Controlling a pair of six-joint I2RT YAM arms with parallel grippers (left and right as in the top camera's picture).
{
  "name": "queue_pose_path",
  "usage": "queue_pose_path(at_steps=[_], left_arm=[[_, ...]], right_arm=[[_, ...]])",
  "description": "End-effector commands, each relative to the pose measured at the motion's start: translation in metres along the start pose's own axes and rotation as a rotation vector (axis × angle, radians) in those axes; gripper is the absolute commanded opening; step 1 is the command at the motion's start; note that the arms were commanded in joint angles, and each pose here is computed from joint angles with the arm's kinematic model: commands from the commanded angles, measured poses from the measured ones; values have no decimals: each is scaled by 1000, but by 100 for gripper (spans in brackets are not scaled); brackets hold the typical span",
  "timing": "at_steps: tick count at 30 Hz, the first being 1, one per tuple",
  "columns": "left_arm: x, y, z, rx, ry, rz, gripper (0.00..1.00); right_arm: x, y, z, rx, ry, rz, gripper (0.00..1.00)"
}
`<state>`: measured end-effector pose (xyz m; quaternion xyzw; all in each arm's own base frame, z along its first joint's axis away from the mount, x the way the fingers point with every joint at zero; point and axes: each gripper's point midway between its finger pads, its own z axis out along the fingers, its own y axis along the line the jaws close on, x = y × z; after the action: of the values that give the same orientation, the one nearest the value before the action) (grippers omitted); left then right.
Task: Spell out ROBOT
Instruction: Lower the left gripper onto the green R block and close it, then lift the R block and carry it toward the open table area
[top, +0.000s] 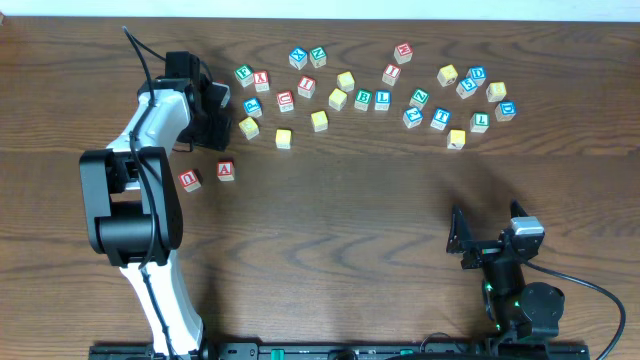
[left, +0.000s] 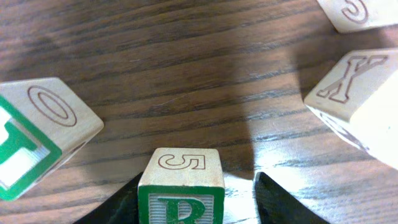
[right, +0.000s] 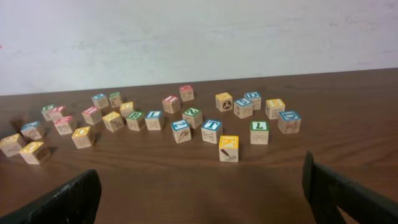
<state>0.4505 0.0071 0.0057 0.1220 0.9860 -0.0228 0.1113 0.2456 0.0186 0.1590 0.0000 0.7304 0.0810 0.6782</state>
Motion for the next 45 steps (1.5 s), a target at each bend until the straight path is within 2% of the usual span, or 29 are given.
queue_pose_path(at_steps=[1,3,14,18,25,28,33,45], left_arm=[[-6,1,-2,7,-16,1,42],[-6,1,-2,7,-16,1,37],[-6,1,-2,7,-17,1,37],[-6,1,-2,7,-17,1,31],[-11,2,-10,0,-40,3,31],[-16,3,-18,-7,-64,5,31],[-23,3,-34,-18,-101,8,21],[-45,4,-99,-57,-254,-16,21]], right_arm=[[0,-1,0,0,0,-9,99],[0,-1,0,0,0,-9,99],[0,-1,0,0,0,-9,99],[0,-1,0,0,0,-9,99],[0,-1,0,0,0,-9,99],[0,-1,0,0,0,-9,99],[0,-1,0,0,0,-9,99],[0,-1,0,0,0,-9,99]])
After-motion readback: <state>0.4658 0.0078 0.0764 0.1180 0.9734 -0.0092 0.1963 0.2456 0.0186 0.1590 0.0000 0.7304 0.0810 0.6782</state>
